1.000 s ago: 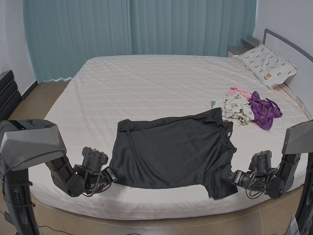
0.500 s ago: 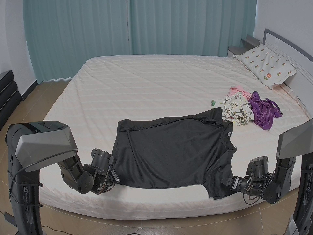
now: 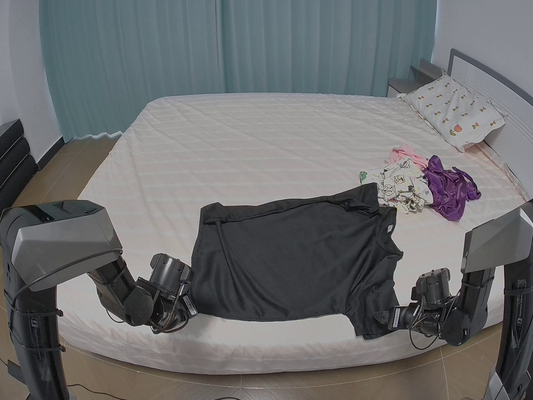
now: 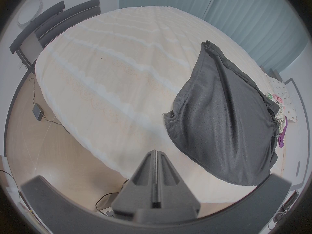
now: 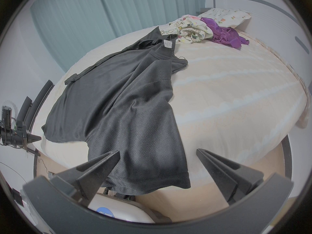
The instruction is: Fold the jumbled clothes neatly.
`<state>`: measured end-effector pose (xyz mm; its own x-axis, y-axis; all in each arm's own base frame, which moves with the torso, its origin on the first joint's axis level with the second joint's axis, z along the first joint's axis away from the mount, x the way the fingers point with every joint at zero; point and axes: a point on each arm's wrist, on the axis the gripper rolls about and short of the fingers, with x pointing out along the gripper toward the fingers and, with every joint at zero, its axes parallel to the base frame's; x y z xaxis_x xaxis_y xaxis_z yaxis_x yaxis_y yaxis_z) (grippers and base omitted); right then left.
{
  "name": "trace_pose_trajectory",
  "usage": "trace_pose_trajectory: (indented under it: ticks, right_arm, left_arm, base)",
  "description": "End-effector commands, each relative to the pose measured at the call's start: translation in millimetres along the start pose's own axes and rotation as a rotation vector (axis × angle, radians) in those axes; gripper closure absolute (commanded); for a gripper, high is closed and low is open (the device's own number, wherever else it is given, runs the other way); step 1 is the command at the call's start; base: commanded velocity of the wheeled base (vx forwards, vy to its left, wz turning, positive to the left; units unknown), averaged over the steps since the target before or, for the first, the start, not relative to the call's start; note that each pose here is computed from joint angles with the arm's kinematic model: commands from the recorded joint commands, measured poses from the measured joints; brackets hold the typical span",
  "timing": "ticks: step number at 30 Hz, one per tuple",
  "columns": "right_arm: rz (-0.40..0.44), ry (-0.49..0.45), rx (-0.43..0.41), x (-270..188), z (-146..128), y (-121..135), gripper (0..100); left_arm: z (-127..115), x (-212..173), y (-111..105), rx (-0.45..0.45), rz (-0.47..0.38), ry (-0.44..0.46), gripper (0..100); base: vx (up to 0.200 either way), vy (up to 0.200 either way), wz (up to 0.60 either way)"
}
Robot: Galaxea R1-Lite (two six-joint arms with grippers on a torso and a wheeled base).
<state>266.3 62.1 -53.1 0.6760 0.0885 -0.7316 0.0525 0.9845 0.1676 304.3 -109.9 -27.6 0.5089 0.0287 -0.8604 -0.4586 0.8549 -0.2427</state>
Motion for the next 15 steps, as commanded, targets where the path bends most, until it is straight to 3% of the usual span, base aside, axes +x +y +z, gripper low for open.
trace_pose_trajectory:
  ticks: [1,2,3,15]
  right_arm:
    - [-0.002,0.012,-0.014,6.4,-2.6,0.0,0]
    - [-0.004,0.021,-0.025,7.2,-3.2,0.3,0]
    - [-0.005,0.029,-0.027,7.7,-4.0,0.1,100]
    - [-0.030,0.080,-0.060,-7.1,-13.1,-7.6,100]
  left_arm:
    - [1.1,-2.1,0.4,-0.002,-0.002,-0.002,100]
    - [1.1,-2.1,0.4,-0.002,-0.003,-0.001,100]
    - [1.1,-2.1,0.4,-0.002,-0.003,-0.001,100]
    - [-3.8,-4.9,5.9,0.011,0.024,0.034,100]
  base:
    - [0.000,0.000,0.00]
    - [0.000,0.000,0.00]
    - [0.000,0.000,0.00]
    - [0.000,0.000,0.00]
